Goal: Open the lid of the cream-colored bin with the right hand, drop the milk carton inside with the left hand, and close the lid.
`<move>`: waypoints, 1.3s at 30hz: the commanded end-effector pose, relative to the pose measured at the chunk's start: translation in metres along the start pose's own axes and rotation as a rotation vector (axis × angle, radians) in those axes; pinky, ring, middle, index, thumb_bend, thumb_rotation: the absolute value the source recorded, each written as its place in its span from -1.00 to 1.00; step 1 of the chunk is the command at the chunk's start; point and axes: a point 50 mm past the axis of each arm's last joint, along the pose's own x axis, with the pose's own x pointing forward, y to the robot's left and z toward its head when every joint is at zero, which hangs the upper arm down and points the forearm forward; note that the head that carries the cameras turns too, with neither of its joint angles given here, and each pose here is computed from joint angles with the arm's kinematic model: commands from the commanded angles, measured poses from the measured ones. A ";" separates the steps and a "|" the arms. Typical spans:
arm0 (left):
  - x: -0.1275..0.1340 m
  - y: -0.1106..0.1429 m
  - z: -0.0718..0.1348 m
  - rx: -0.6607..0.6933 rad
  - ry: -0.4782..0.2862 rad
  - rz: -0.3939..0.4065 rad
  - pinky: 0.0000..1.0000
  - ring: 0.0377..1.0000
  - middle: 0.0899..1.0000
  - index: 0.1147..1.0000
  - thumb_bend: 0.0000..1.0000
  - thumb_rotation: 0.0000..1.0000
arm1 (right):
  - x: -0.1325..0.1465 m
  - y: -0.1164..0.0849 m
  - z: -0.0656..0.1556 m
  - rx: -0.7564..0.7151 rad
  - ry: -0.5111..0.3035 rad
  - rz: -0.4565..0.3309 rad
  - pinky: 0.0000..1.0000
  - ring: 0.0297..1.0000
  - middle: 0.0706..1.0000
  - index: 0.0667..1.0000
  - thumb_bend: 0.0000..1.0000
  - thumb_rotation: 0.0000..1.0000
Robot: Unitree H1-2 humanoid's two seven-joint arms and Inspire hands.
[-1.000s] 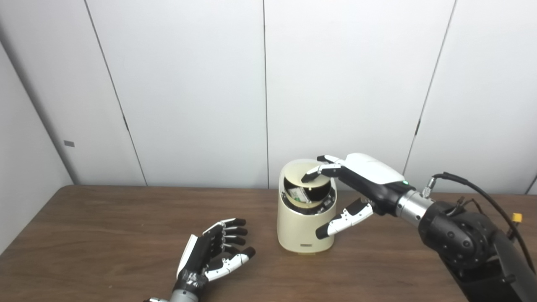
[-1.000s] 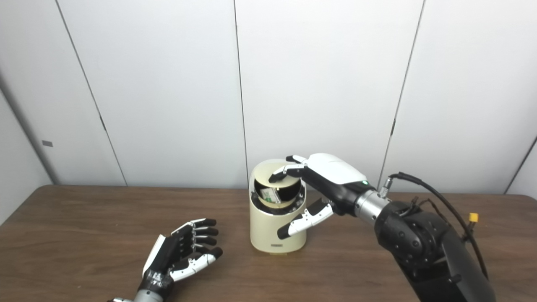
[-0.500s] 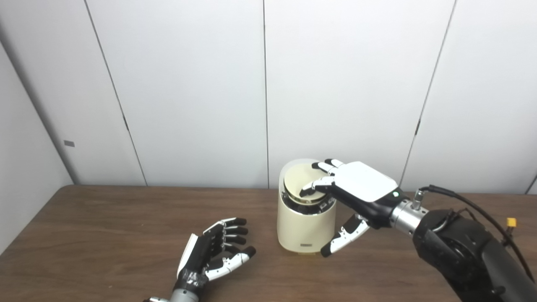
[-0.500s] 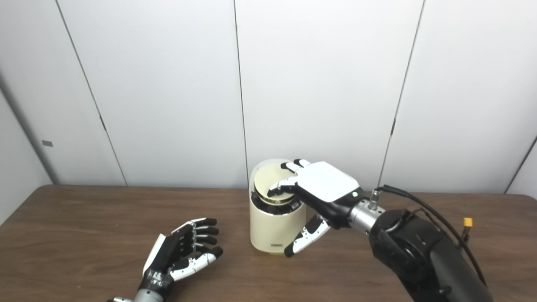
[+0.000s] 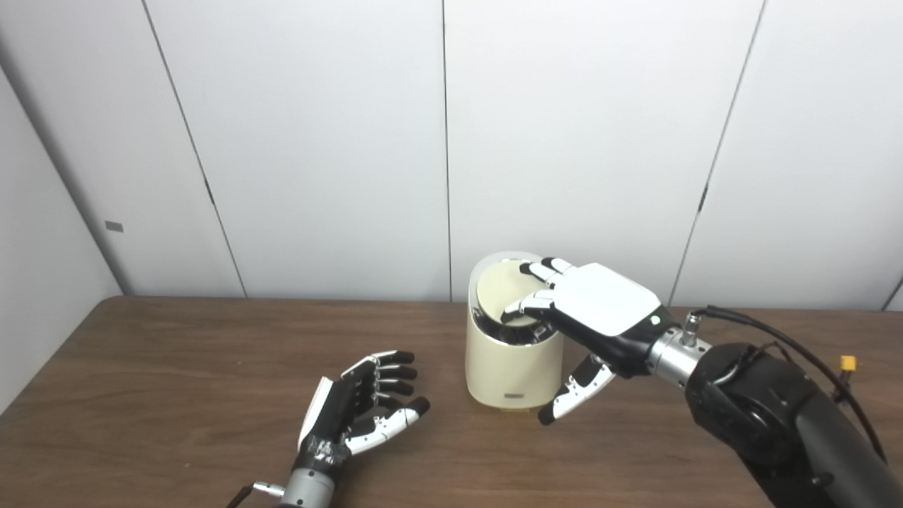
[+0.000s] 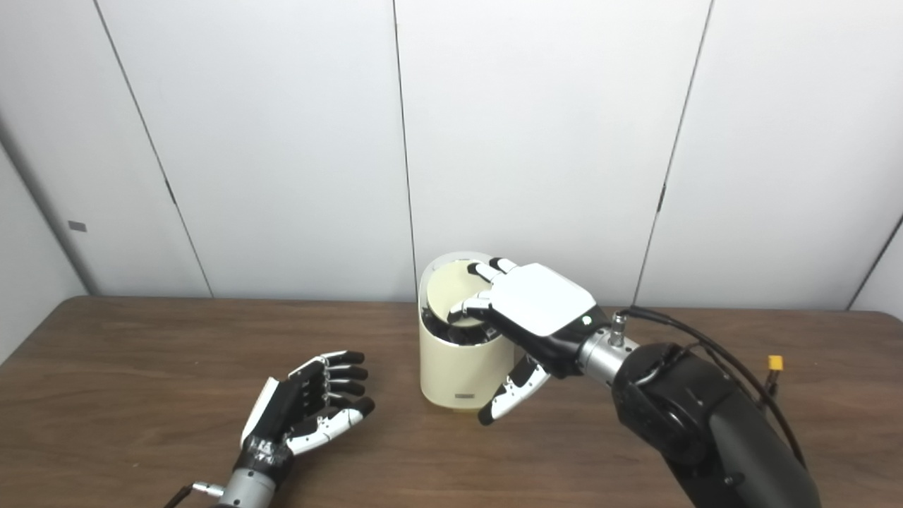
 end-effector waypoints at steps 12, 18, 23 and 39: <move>0.004 0.003 0.017 0.009 -0.061 0.003 0.13 0.27 0.32 0.45 0.32 -0.57 | 0.000 0.012 -0.002 -0.179 0.031 0.150 1.00 0.98 0.58 0.61 0.69 0.20; 0.004 0.004 0.016 0.005 -0.054 0.002 0.14 0.28 0.33 0.46 0.32 -0.58 | -0.002 0.012 -0.003 -0.151 0.038 0.157 1.00 0.99 0.60 0.63 0.69 0.22; 0.006 0.005 0.015 0.010 -0.057 0.000 0.13 0.28 0.33 0.46 0.31 -0.57 | -0.005 0.001 -0.008 -0.040 0.022 0.024 0.97 0.96 0.59 0.62 0.61 0.09; 0.007 0.004 0.018 0.006 -0.064 -0.005 0.14 0.28 0.35 0.46 0.30 -0.58 | -0.012 -0.017 -0.027 0.169 0.077 -0.287 0.90 1.00 0.85 0.82 0.38 -0.14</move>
